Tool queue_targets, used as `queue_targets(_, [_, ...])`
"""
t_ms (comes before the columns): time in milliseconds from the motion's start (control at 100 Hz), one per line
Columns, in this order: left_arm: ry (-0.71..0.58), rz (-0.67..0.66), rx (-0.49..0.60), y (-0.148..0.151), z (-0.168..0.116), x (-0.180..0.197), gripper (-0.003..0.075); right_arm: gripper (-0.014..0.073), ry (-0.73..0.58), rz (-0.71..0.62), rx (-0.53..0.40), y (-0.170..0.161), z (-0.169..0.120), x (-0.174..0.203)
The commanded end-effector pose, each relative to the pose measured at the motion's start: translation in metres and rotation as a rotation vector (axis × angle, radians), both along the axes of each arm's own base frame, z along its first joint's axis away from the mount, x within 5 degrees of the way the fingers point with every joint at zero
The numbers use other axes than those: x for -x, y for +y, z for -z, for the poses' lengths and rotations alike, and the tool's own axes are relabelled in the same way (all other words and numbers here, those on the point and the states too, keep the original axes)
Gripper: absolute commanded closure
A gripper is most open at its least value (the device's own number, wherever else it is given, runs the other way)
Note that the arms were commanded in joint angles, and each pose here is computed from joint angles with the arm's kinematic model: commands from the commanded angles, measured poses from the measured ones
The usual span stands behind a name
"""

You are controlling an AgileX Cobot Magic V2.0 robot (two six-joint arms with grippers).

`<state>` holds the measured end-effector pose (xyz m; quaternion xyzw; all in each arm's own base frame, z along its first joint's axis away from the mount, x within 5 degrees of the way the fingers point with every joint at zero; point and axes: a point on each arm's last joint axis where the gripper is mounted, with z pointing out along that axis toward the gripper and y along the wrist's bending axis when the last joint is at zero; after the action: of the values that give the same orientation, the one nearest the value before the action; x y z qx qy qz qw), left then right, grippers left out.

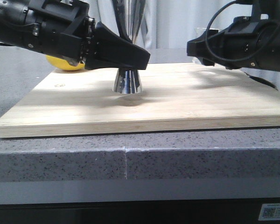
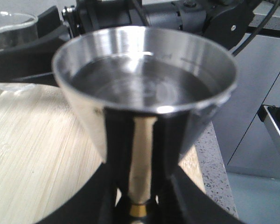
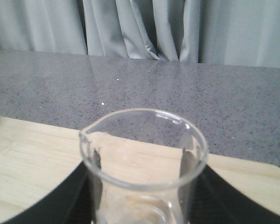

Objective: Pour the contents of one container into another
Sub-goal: 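Lower the beaker onto the board with the right gripper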

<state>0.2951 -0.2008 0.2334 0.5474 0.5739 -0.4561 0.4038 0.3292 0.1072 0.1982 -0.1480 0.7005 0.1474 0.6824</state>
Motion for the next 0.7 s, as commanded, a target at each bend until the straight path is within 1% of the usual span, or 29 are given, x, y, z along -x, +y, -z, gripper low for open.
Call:
queue_targets(0, [-0.030,0.062,0.141,-0.003,-0.036,0.011,0.0739,0.0463,-0.136,0.011,-0.058,-0.004,-0.023,-0.002])
queue_targets(240, [-0.030,0.062,0.141,-0.003,-0.036,0.011,0.0739,0.0463,-0.127,0.041,-0.053,-0.013,-0.020,-0.006])
queue_targets(690, [-0.030,0.062,0.141,-0.003,-0.036,0.011,0.0739,0.0463,-0.123,-0.020,0.012,-0.010,-0.017,-0.005])
